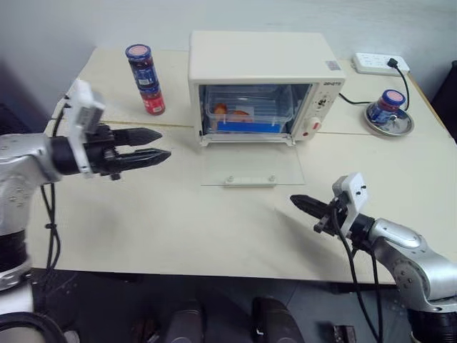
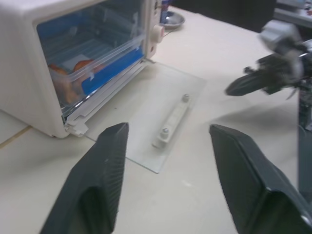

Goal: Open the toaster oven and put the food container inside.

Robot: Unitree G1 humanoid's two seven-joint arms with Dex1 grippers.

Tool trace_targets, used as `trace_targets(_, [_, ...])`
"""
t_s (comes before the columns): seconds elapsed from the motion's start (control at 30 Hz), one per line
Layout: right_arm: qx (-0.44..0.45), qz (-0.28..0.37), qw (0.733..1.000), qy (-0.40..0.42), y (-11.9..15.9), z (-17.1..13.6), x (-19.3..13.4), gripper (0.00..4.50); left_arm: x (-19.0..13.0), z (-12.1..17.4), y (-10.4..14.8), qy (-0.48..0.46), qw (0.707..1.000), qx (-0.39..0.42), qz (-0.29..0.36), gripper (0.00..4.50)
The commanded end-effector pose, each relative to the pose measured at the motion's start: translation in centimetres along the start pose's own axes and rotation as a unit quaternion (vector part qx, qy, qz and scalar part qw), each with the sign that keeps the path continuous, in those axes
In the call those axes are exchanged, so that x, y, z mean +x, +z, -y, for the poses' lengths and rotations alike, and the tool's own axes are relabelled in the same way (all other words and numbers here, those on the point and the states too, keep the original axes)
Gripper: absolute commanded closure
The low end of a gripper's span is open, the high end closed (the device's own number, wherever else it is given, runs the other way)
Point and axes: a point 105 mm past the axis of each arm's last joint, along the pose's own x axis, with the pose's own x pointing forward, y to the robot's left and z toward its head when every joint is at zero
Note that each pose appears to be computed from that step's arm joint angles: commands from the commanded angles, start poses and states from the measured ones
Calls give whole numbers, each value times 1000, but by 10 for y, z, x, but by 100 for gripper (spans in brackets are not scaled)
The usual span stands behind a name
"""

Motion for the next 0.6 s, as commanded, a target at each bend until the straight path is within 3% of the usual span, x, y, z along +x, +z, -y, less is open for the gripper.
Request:
trace_targets(0.03, [-6, 17, 1000, -25, -1, 9, 11, 450, -7, 15, 17, -22, 999, 26, 8, 38])
trace_targets(0.1, [-7, 16, 1000, -25, -6, 9, 19, 450, -8, 15, 20, -18, 999, 29, 12, 3])
trace_targets(0.33, [-7, 43, 999, -30, 2, 17, 45, 450, -7, 12, 27, 3, 999, 42, 23, 3])
trace_targets(0.43, [-21, 80, 996, -21, 33, 20, 48, 450, -9, 8, 26, 15, 999, 45, 21, 3])
trace_targets(0.5, [-48, 131, 990, -2, 84, 20, 39, 450, -12, 4, 26, 25, 998, 46, 22, 3])
trace_targets(0.6, [-63, 164, 984, 18, 125, 19, 27, 450, -15, 0, 25, 35, 998, 47, 22, 3])
